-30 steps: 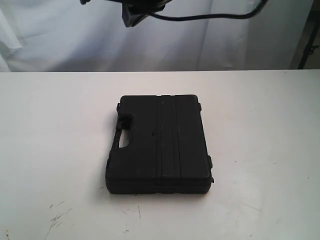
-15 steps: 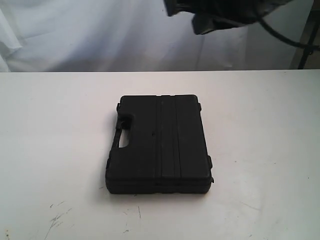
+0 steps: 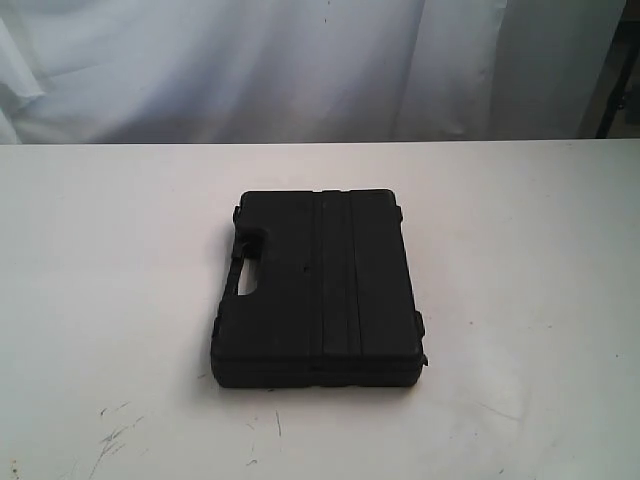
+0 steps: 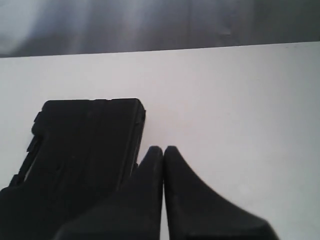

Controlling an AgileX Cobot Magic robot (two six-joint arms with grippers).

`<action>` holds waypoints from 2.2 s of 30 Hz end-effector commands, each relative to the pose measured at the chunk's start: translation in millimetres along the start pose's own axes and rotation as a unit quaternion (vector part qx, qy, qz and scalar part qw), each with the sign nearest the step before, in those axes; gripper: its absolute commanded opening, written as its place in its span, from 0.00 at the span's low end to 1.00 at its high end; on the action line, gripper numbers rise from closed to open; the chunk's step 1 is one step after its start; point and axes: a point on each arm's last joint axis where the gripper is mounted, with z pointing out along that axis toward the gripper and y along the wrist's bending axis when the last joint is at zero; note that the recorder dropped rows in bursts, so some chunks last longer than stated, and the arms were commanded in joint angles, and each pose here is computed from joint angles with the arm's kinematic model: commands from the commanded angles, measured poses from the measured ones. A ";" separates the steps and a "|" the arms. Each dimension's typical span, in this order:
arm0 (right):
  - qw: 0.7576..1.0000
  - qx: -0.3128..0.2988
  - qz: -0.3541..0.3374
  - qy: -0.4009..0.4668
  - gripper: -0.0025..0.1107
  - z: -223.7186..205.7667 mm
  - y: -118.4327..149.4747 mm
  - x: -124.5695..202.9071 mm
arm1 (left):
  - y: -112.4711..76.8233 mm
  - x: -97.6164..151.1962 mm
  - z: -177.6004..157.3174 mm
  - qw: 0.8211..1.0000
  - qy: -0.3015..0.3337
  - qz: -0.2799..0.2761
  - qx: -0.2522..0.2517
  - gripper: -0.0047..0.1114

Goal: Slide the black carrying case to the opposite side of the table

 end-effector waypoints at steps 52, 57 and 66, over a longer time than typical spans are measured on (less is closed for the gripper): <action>0.972 0.061 -0.025 -0.227 0.02 -27.4 -50.9 194.7 | -0.2 0.7 0.2 1.000 -0.003 -0.002 0.003 0.04; 0.974 0.052 -0.032 -0.216 0.02 -26.5 -48.9 196.5 | -0.2 0.7 0.2 1.000 -0.003 -0.002 0.003 0.04; 0.982 0.068 -0.019 -0.174 0.02 -24.1 -51.6 204.6 | -0.2 0.7 0.2 1.000 -0.003 -0.002 0.003 0.04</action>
